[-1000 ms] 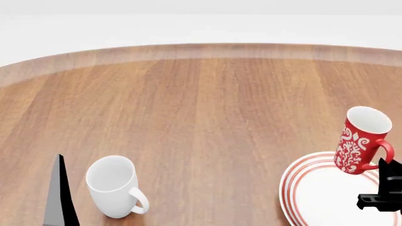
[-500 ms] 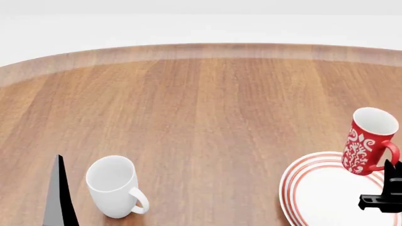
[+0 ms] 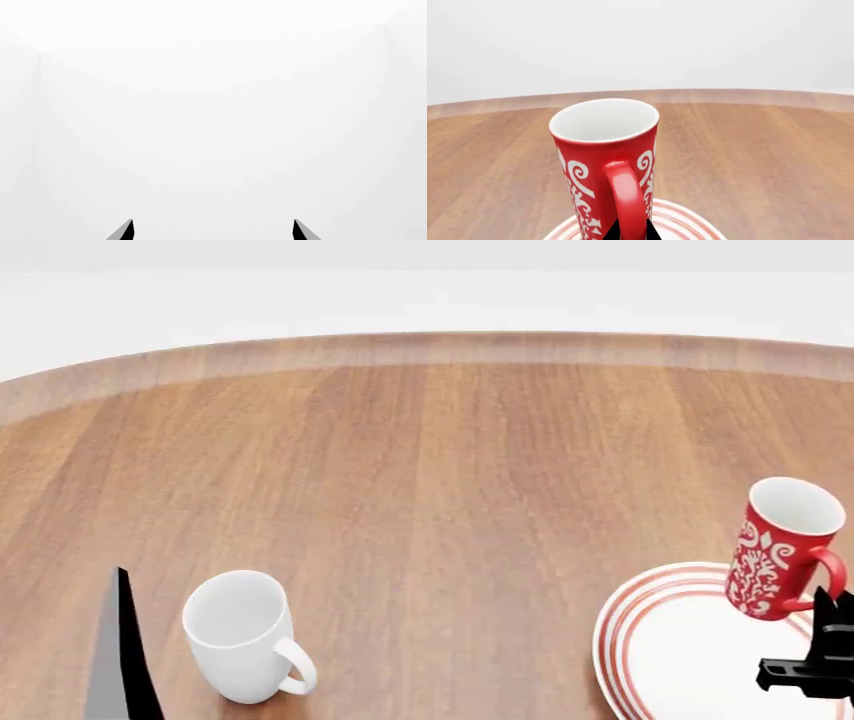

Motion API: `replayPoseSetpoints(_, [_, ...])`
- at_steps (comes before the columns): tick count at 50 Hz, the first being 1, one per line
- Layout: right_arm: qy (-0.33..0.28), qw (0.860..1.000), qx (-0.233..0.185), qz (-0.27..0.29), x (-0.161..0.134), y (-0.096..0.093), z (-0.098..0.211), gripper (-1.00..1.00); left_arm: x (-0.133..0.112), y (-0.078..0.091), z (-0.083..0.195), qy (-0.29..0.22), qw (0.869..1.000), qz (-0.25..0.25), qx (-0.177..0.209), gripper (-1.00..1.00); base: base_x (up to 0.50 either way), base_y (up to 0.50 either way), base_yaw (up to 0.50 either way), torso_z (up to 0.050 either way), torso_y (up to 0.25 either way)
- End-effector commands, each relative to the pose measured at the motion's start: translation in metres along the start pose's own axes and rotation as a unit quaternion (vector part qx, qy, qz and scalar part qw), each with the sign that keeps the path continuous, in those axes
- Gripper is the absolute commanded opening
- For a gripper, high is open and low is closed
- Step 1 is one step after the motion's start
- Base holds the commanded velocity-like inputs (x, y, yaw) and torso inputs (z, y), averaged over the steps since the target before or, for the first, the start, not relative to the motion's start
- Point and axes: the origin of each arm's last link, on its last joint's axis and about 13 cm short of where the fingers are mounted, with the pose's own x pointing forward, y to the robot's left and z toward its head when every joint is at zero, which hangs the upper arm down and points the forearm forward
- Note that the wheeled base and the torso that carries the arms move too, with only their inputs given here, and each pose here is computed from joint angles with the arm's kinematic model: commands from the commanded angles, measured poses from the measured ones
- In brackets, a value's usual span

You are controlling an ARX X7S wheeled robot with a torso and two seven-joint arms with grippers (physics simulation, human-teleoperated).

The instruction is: Pick up the red mug and put it on the plate

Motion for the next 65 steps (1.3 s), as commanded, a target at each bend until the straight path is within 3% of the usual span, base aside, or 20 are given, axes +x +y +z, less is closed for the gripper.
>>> replayPoseSetpoints(1, [-0.011, 1.000, 0.001, -0.009, 0.000, -0.001, 0.002, -1.00, 0.000, 0.002, 0.004, -0.007, 1.000, 0.004, 0.000, 1.00, 0.00, 0.00, 0.00, 0.000, 0.000])
replayPoseSetpoints(19, [-0.010, 1.000, 0.002, -0.008, 0.000, 0.000, 0.001, -1.00, -0.001, 0.002, 0.009, -0.012, 1.000, 0.005, -0.002, 1.00, 0.00, 0.00, 0.00, 0.002, -0.027])
replayPoseSetpoints(65, [-0.046, 0.999, 0.007, -0.014, 0.003, 0.000, 0.006, -1.00, 0.000, 0.001, 0.015, -0.018, 1.000, 0.003, -0.003, 1.00, 0.00, 0.00, 0.00, 0.010, -0.147])
